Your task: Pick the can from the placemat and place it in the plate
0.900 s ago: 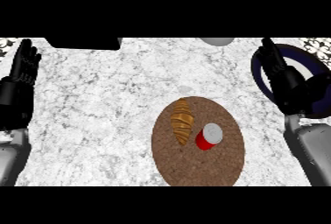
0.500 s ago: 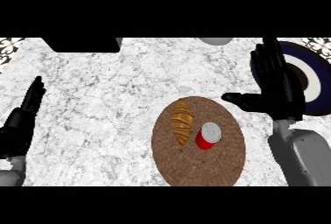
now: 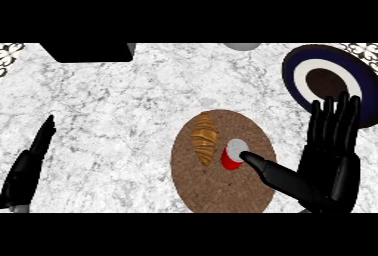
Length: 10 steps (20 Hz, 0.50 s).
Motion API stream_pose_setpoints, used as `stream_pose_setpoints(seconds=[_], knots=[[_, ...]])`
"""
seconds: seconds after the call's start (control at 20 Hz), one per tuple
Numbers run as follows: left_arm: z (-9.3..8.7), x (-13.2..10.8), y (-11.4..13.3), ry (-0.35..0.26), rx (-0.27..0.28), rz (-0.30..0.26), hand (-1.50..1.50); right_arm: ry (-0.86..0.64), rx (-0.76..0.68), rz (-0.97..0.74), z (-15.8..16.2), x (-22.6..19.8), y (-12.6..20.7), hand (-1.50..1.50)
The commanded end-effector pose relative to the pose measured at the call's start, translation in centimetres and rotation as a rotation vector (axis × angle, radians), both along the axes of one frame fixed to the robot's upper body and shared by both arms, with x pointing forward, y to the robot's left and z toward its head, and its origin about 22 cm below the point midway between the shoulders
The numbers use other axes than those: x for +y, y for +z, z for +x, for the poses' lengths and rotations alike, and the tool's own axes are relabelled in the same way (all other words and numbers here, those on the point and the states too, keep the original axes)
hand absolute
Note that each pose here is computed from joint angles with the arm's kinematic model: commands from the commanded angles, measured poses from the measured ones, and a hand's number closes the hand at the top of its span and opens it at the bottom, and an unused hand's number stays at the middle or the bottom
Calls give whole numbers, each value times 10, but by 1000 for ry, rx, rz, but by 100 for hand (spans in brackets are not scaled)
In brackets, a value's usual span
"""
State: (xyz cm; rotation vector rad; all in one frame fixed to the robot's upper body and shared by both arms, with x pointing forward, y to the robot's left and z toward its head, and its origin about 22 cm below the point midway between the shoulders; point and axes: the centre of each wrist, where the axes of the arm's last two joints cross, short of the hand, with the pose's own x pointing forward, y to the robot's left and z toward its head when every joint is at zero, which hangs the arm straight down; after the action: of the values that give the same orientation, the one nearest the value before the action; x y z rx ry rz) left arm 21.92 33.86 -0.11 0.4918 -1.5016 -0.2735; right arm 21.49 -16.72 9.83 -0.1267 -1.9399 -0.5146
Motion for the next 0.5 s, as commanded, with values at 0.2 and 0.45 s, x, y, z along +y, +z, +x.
stream_pose_setpoints(seconds=[0.2,0.45], knots=[[-19,-2,-11,-27,10,-8,0,160,160,-230,-53,-12,9,-150],[-3,1,0,-25,4,1,0,236,383,-503,-58,-43,15,-150]])
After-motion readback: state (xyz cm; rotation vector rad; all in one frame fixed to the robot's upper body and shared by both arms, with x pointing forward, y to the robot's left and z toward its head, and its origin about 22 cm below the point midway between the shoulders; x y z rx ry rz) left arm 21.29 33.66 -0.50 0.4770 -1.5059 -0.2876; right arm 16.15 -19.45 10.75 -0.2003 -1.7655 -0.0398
